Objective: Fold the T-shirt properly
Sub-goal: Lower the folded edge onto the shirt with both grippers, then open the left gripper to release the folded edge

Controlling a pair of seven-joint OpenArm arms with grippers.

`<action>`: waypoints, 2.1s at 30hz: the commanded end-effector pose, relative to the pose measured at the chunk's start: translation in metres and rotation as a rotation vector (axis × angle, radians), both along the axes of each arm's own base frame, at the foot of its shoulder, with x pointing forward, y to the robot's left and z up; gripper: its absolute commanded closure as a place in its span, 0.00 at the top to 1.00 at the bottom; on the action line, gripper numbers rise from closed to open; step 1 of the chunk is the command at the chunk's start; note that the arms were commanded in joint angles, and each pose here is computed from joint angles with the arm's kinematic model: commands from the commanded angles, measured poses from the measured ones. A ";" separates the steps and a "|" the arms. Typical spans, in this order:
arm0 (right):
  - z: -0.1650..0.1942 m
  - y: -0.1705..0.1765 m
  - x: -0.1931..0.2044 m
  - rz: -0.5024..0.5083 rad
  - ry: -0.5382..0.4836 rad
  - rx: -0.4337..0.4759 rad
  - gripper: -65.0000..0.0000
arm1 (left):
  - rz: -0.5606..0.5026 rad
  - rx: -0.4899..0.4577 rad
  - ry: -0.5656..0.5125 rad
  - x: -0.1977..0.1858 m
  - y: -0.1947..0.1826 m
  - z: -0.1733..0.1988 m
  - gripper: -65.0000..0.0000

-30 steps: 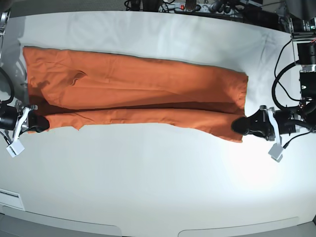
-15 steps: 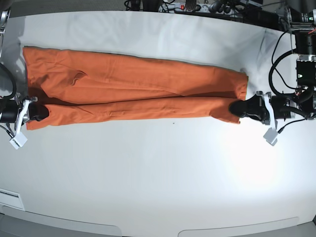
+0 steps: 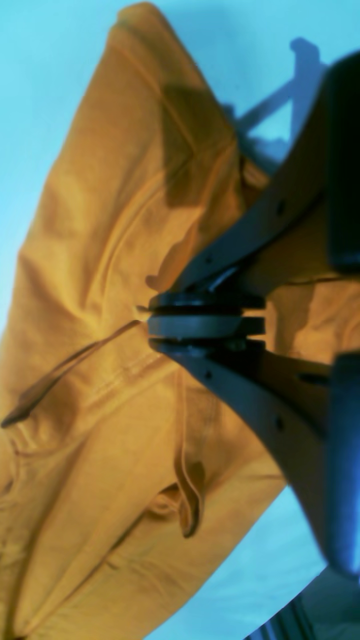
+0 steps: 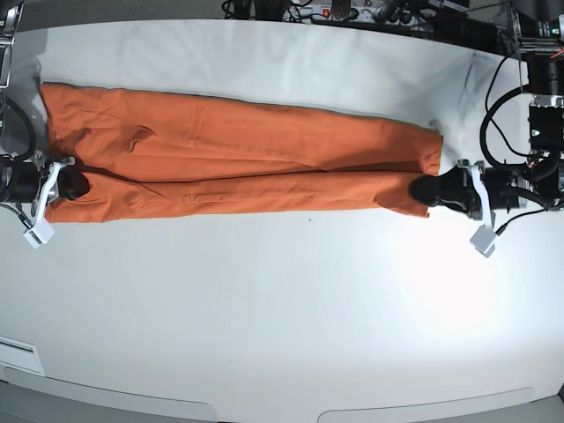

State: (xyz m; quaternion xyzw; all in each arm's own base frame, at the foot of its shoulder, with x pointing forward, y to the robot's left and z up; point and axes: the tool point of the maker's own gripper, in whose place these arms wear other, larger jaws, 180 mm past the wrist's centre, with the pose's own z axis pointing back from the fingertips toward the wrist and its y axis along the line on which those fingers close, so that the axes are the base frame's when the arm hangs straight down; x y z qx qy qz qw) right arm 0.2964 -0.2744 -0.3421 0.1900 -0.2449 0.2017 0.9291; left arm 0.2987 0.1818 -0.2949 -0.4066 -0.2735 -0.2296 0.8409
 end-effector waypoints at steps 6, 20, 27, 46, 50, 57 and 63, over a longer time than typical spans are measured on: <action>0.017 -0.008 0.007 0.007 -0.027 -0.019 0.58 | 0.060 -0.007 0.030 0.009 0.010 0.016 0.61; 0.064 -0.002 0.009 0.043 -0.050 0.140 0.10 | 0.062 0.129 -0.018 0.009 0.053 0.032 0.61; 0.024 0.028 -0.017 0.034 0.032 0.242 0.00 | 0.057 0.130 -0.024 0.009 0.052 0.032 0.61; -0.047 0.021 -0.014 -0.065 -0.034 -0.021 0.00 | 0.168 0.291 0.065 0.010 0.060 -0.021 0.61; -0.047 0.020 -0.014 -0.065 -0.034 -0.022 0.00 | 0.235 0.354 0.135 0.002 0.068 -0.045 0.61; -0.047 0.020 -0.015 -0.065 -0.032 -0.023 0.00 | 0.425 0.293 0.136 -0.002 0.109 -0.027 0.61; -0.045 0.021 -0.012 -0.066 -0.041 -0.018 0.00 | 0.494 0.199 0.121 -0.016 0.125 -0.016 0.61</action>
